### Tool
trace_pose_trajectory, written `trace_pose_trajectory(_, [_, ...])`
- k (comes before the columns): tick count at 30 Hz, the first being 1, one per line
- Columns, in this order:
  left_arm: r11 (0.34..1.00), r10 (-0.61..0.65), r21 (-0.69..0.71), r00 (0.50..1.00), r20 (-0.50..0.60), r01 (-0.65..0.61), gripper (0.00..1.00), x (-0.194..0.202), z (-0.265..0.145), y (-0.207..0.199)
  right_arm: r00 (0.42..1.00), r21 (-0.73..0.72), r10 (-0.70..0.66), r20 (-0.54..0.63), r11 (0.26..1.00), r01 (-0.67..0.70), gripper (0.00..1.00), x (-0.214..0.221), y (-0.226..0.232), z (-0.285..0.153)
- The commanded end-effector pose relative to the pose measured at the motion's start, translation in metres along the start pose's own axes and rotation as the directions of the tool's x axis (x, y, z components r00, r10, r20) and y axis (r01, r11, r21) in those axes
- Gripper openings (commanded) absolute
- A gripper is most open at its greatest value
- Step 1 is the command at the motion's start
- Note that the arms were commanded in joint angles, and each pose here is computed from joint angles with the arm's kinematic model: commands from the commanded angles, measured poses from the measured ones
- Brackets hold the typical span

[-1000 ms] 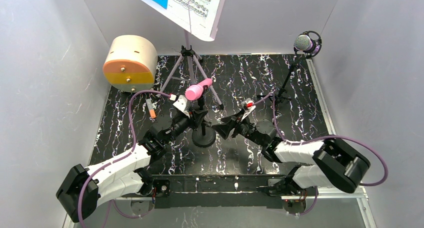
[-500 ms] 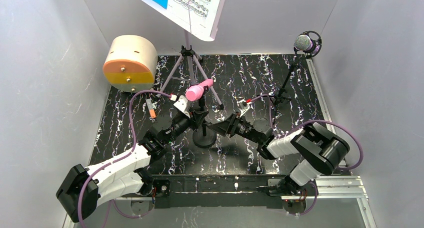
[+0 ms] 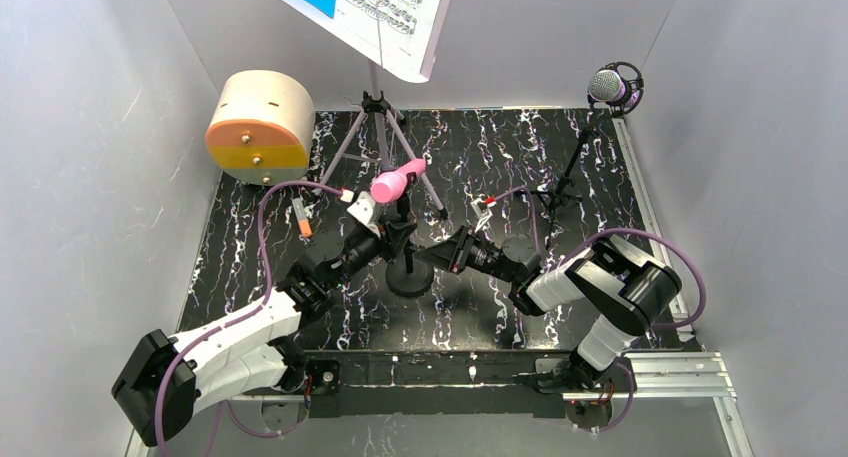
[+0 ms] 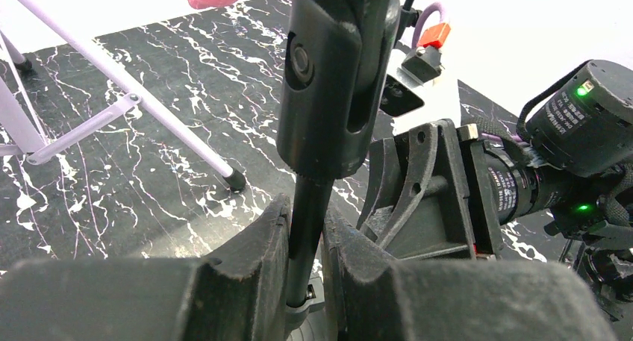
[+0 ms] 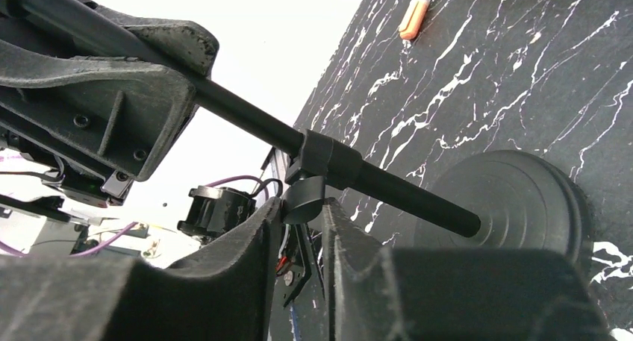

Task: Pack up the instrument practice props
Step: Unscrew the knob on the microphone stand.

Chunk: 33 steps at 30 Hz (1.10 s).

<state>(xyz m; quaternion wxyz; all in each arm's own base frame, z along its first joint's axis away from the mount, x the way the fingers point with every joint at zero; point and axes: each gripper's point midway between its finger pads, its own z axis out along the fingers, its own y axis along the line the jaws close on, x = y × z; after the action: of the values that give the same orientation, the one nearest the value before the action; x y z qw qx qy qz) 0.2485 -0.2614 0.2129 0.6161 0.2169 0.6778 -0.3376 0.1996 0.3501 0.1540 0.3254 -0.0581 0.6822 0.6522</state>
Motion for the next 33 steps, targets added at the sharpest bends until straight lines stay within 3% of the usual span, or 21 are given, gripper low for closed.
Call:
trace_pose_trajectory(1, [0.997, -0.056, 0.048, 0.988, -0.145, 0.063, 0.0, 0.039, -0.009, -0.013, 0.997, -0.067, -0.061, 0.057, 0.996, 0.065, 0.29, -0.019, 0.016, 0.006])
trace_pose_trajectory(9, [0.996, -0.051, 0.06, 0.989, -0.14, 0.06, 0.0, 0.038, -0.01, -0.015, 0.959, -0.052, -0.282, 0.02, 0.958, 0.282, 0.05, -0.016, 0.009, 0.008])
trace_pose_trajectory(16, [0.993, -0.018, 0.115, 0.994, -0.109, 0.031, 0.0, 0.037, -0.01, -0.021, 0.797, -0.057, -0.603, -0.042, 0.797, 0.601, 0.01, -0.021, 0.001, 0.012])
trace_pose_trajectory(20, [0.99, 0.009, 0.139, 0.996, -0.091, 0.004, 0.0, 0.034, -0.01, -0.024, 0.654, -0.087, -0.752, -0.088, 0.66, 0.747, 0.01, -0.02, -0.005, 0.013])
trace_pose_trajectory(26, [0.987, 0.033, 0.158, 0.998, -0.061, -0.023, 0.0, 0.024, -0.009, -0.027, 0.376, -0.148, -0.917, -0.133, 0.394, 0.907, 0.01, -0.018, -0.011, 0.014])
trace_pose_trajectory(33, [0.986, 0.038, 0.167, 0.998, -0.045, -0.03, 0.0, 0.022, -0.009, -0.028, -0.098, -0.178, -0.982, -0.159, -0.069, 0.982, 0.01, -0.013, -0.019, 0.019])
